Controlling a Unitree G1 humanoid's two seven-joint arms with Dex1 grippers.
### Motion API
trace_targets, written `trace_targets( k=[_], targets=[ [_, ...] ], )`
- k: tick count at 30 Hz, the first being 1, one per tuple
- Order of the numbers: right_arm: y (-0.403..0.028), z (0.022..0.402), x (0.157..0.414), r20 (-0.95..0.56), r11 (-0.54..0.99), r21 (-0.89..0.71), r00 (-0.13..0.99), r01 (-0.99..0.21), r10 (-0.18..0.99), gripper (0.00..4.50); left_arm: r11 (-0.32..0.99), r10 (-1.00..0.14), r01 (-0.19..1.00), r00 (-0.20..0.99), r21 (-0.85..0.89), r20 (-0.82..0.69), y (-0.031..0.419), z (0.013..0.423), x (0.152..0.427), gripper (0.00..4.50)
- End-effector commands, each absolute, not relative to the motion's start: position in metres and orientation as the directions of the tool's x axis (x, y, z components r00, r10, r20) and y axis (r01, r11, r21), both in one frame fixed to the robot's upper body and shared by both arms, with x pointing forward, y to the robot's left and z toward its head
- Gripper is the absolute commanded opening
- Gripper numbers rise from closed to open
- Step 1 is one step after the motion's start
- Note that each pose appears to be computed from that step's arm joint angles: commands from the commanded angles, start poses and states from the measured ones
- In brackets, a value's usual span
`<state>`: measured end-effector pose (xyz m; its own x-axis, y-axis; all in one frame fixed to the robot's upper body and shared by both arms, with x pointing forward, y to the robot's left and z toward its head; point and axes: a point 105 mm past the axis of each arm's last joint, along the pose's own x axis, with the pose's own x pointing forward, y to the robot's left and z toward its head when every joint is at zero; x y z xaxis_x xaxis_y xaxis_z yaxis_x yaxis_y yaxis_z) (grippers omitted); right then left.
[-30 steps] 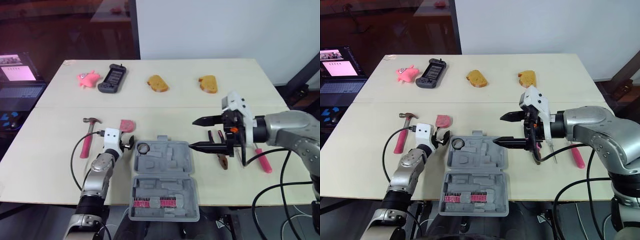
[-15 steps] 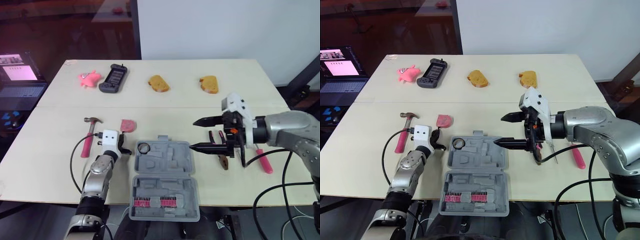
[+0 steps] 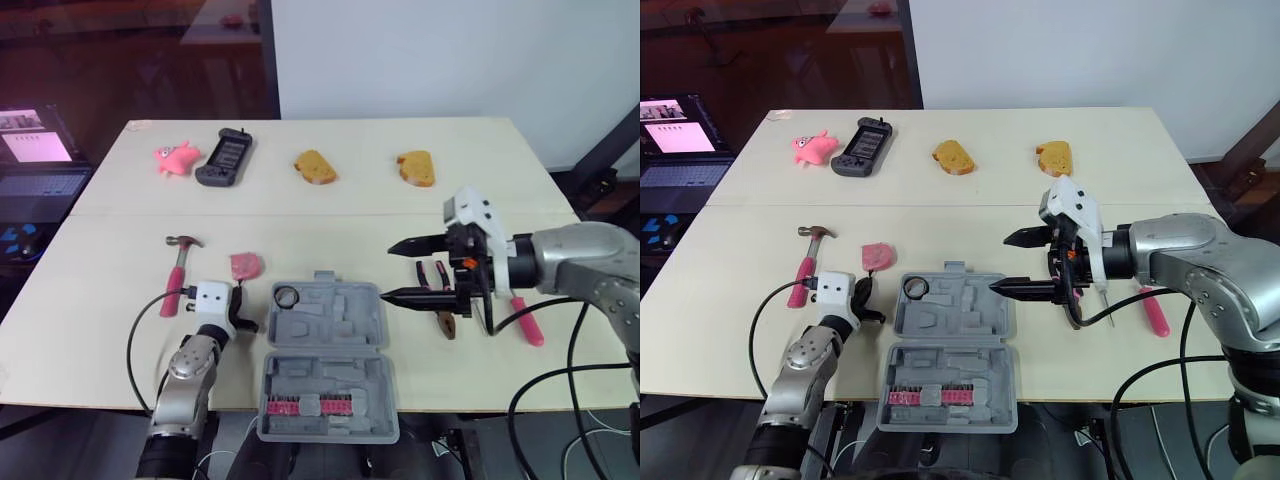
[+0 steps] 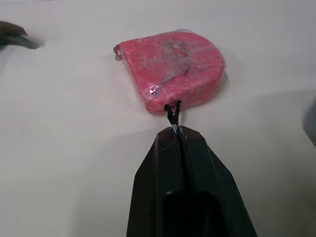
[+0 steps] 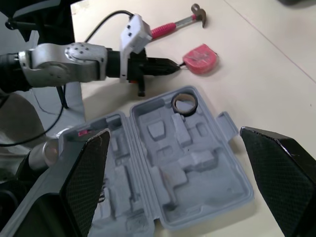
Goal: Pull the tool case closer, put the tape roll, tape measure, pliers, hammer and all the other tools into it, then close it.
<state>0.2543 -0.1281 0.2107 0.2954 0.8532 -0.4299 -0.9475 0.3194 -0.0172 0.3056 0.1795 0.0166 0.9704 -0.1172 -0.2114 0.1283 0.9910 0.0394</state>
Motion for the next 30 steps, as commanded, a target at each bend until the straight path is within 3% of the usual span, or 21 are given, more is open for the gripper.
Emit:
trace_targets(
  k=[1,10,14,30],
  targets=[
    [-0.127,0.222,0.247,-0.426,0.295,-0.042,0.284,-0.955,0.859,4.50,0.991,-0.110,0.123,0.966,0.043,-0.232,0.183,0.017,0.289,0.03],
    [-0.119,0.227,0.236,-0.425,0.210,-0.001,0.190,-0.978,0.885,4.50,0.992,-0.083,0.108,0.944,0.061,-0.319,0.202,0.018,0.230,0.03],
    [-0.113,0.224,0.237,-0.417,0.183,0.006,0.164,-0.983,0.894,4.50,0.984,-0.119,0.159,0.922,0.080,-0.369,0.209,0.014,0.204,0.03],
    [-0.103,0.219,0.245,-0.384,0.152,-0.004,0.142,-0.988,0.912,4.50,0.969,-0.172,0.234,0.868,0.078,-0.466,0.224,0.014,0.153,0.03]
  ],
)
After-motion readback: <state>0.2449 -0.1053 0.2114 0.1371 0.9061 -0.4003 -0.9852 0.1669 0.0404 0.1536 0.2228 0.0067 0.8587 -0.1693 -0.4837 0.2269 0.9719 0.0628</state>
